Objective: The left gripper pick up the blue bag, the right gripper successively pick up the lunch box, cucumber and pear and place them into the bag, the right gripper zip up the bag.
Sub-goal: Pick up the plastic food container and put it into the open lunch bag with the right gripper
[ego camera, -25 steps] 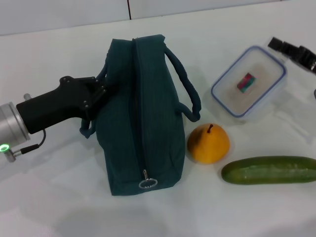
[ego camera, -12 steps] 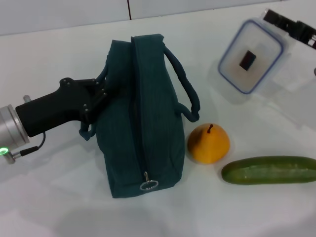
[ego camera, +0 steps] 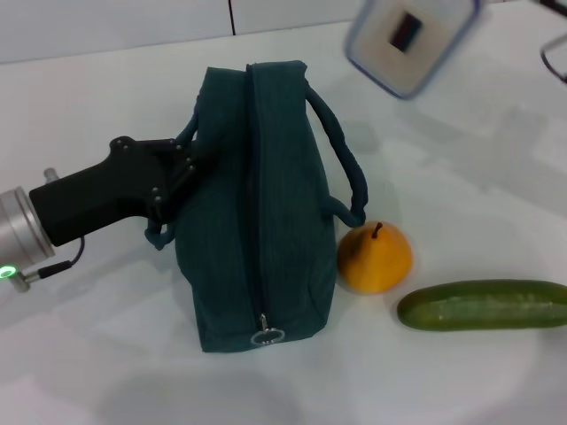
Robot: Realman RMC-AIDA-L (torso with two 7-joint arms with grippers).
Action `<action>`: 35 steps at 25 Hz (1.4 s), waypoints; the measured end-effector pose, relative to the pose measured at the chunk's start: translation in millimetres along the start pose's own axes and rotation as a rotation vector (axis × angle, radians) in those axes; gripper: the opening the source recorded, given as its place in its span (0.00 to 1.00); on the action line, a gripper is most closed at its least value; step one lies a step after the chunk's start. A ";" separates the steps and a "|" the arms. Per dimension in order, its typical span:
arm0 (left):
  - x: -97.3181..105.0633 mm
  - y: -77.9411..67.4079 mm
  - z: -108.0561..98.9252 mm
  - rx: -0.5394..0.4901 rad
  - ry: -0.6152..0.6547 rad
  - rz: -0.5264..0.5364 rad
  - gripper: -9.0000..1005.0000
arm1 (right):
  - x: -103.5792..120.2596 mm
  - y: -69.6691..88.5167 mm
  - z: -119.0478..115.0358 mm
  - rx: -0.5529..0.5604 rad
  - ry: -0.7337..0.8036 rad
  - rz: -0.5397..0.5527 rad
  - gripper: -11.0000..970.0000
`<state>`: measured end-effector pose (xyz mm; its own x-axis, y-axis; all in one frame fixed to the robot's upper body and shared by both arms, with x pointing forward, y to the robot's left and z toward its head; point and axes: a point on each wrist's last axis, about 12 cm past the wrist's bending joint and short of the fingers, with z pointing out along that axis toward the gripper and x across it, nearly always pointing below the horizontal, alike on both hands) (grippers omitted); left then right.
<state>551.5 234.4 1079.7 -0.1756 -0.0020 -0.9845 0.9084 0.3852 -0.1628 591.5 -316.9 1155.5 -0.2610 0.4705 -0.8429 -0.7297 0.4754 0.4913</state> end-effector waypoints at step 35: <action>-1.1 -0.9 9.5 -0.014 -0.052 -0.009 0.05 | 15.4 42.5 68.7 -0.333 0.297 -0.007 0.15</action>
<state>554.5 225.3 1080.3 -0.1635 -0.0531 -0.9851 0.9012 0.3982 -0.1711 599.9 -238.4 1178.4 -0.3902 0.2110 -0.8962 -0.8830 0.1899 0.4291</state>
